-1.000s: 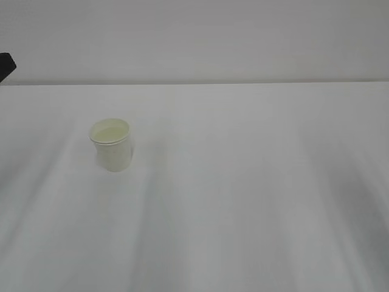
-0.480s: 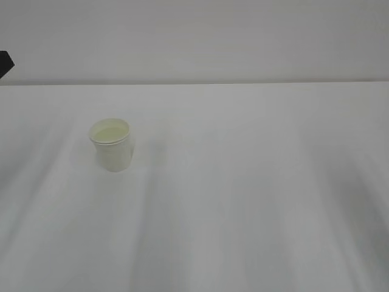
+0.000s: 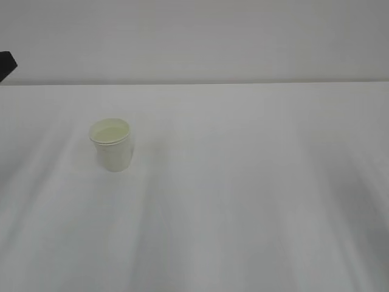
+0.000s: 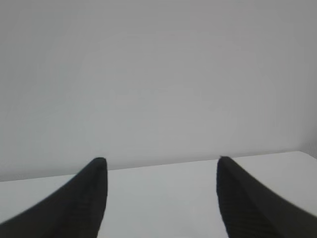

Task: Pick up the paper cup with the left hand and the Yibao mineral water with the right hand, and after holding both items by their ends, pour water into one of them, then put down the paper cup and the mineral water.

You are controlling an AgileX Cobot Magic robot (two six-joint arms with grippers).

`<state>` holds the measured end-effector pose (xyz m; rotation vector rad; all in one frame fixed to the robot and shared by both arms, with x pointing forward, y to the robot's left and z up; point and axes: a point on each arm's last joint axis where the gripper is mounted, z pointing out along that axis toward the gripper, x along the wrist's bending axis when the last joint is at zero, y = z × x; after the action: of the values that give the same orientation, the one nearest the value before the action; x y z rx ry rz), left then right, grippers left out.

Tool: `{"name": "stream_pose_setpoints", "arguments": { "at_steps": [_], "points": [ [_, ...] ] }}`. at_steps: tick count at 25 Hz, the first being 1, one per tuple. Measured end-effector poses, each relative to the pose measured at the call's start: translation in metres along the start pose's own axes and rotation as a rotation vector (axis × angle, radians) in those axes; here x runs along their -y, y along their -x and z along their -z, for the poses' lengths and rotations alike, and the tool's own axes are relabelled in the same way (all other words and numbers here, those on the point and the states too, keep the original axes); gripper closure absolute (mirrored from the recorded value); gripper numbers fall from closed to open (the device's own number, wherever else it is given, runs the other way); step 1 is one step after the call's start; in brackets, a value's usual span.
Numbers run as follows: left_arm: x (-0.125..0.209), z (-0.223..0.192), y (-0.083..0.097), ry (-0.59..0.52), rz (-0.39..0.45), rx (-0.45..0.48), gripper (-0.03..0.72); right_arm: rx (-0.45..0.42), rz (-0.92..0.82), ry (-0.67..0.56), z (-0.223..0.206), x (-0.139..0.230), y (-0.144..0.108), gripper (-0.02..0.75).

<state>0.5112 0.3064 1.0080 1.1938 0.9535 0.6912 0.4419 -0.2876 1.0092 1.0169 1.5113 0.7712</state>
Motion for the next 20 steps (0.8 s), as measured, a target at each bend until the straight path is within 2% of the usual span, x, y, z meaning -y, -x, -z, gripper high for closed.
{"name": "stream_pose_setpoints", "arguments": {
  "at_steps": [10,20],
  "points": [
    [0.0002,0.0,0.0002,-0.002,-0.001,0.002,0.164,-0.003,0.001,0.001,0.0,-0.0001,-0.0003,0.293],
    [0.0002,0.0,0.0002,-0.002,-0.001,0.002,0.167,-0.074,0.023,0.034,0.0004,-0.0028,-0.0068,0.293]
  ]
}}
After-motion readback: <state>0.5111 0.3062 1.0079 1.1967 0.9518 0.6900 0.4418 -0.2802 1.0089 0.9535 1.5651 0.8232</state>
